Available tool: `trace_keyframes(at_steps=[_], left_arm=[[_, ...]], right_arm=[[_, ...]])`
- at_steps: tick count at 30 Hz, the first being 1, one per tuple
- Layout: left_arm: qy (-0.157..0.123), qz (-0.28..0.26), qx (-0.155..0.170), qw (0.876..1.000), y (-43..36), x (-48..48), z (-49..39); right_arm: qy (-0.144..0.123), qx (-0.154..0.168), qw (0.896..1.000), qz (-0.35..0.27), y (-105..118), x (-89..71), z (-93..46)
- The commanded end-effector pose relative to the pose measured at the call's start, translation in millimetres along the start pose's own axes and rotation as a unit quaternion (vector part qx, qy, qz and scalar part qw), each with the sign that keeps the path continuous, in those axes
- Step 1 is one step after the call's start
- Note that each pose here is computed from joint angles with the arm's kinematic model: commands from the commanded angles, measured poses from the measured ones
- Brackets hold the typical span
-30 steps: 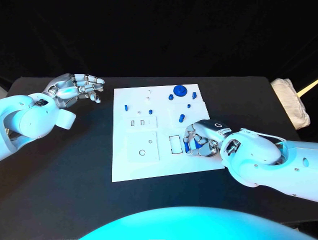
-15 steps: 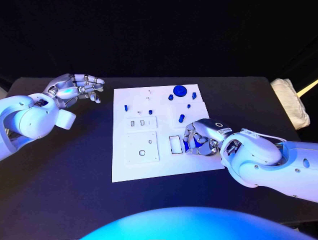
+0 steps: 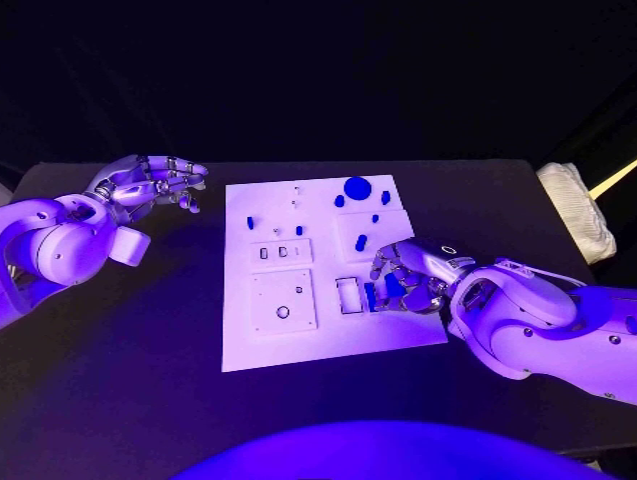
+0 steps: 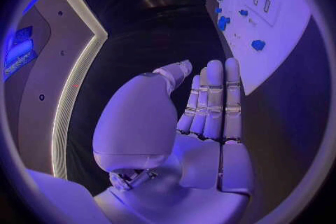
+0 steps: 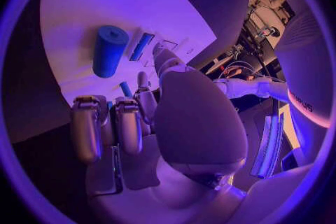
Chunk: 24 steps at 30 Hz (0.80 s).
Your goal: Assemble the parts on the task board
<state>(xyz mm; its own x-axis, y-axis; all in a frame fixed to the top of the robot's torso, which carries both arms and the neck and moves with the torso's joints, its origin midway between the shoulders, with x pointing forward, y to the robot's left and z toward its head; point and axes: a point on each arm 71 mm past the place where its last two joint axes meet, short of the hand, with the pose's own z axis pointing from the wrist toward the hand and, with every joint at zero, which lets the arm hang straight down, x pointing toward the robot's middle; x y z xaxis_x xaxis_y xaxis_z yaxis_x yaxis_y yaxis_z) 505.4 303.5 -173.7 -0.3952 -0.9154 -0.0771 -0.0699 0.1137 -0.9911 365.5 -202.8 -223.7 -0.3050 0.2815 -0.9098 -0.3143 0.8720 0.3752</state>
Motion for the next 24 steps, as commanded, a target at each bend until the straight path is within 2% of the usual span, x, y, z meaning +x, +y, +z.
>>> trace_keyframes(at_steps=[1,8,13,16,20,24], left_arm=[[0.006,-0.001,0.007,1.0,-1.4,3.4,1.9],[0.005,-0.004,0.011,1.0,1.1,7.4,3.6],[0.001,-0.01,0.018,1.0,2.5,11.5,5.0],[0.0,-0.012,0.02,1.0,3.1,13.7,5.7],[0.0,-0.014,0.022,1.0,3.9,16.0,6.2],[-0.001,-0.016,0.022,1.0,4.6,18.0,6.8]], right_arm=[[0.015,-0.01,0.997,0.08,0,-4.2,0.8],[-0.005,-0.008,0.992,0.127,-15,-22.0,8.9],[-0.031,0.02,0.985,0.167,-41,-34.5,17.7],[-0.039,0.038,0.982,0.182,-56,-39.2,20.7],[-0.032,0.059,0.979,0.19,-74,-42.6,21.8],[0.004,0.095,0.977,0.19,-93,-43.3,16.1]])
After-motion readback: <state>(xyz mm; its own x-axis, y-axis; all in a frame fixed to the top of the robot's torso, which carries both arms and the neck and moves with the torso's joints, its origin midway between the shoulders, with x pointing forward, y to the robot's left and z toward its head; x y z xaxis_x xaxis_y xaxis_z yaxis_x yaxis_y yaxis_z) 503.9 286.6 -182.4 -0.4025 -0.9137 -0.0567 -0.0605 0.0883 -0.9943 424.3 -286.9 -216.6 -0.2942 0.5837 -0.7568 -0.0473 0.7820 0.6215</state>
